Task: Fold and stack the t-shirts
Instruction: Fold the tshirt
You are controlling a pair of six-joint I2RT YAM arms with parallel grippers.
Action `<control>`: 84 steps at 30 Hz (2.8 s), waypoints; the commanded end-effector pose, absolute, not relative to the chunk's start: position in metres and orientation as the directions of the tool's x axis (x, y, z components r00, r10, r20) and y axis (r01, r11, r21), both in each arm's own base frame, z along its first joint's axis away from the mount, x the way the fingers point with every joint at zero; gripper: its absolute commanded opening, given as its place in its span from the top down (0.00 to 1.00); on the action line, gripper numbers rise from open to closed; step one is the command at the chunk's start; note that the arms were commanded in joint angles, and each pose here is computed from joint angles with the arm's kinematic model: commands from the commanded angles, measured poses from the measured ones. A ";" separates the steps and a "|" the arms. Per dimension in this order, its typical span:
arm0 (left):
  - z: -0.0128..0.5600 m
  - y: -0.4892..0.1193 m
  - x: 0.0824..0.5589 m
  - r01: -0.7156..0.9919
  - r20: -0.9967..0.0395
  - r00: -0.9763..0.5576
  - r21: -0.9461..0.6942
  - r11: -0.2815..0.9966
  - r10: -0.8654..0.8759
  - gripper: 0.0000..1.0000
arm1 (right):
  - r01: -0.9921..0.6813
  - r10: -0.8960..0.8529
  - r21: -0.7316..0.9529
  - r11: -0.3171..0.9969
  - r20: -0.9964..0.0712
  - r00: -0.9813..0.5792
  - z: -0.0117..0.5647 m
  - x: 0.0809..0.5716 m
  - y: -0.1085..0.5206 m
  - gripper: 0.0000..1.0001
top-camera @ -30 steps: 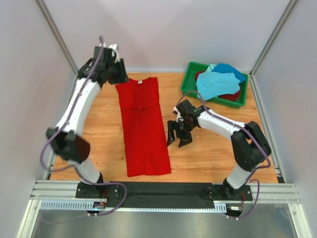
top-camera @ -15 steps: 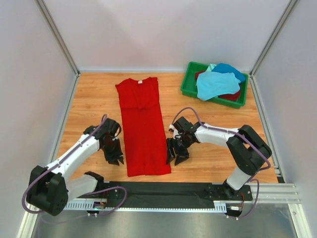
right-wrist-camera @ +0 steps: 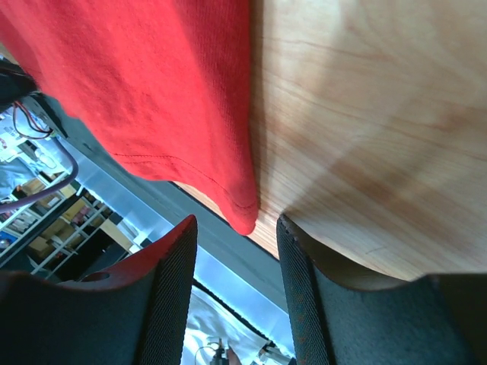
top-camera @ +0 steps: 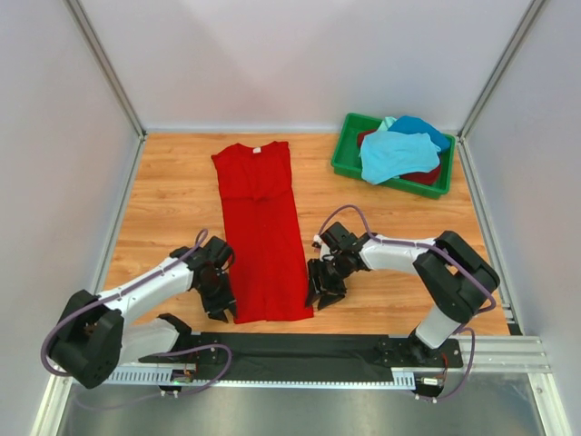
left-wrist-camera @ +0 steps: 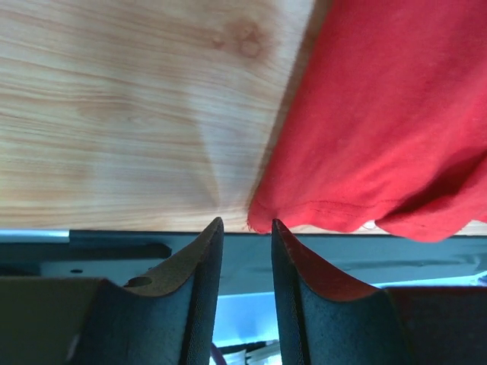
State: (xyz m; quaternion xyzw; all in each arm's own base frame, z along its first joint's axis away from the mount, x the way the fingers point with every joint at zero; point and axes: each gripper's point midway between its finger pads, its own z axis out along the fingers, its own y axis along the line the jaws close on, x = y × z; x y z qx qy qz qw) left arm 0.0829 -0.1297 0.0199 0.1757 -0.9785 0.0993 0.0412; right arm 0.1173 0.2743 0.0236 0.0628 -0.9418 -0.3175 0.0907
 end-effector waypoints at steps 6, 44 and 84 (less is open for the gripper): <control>0.006 -0.136 0.077 -0.429 0.127 -0.903 -0.234 0.872 -0.410 0.60 | -0.064 -0.149 0.622 0.780 0.085 -0.985 0.019 0.123 0.282 0.56; -0.002 -0.129 0.083 -0.486 0.053 -0.870 -0.263 0.834 -0.490 0.59 | -0.052 -0.165 0.605 0.794 0.132 -0.977 -0.003 0.115 0.280 0.67; 0.102 -0.112 0.151 -0.381 -0.174 -0.886 -0.256 0.888 -0.430 1.00 | -0.148 -0.135 0.625 0.766 -0.069 -0.988 0.084 0.212 0.325 1.00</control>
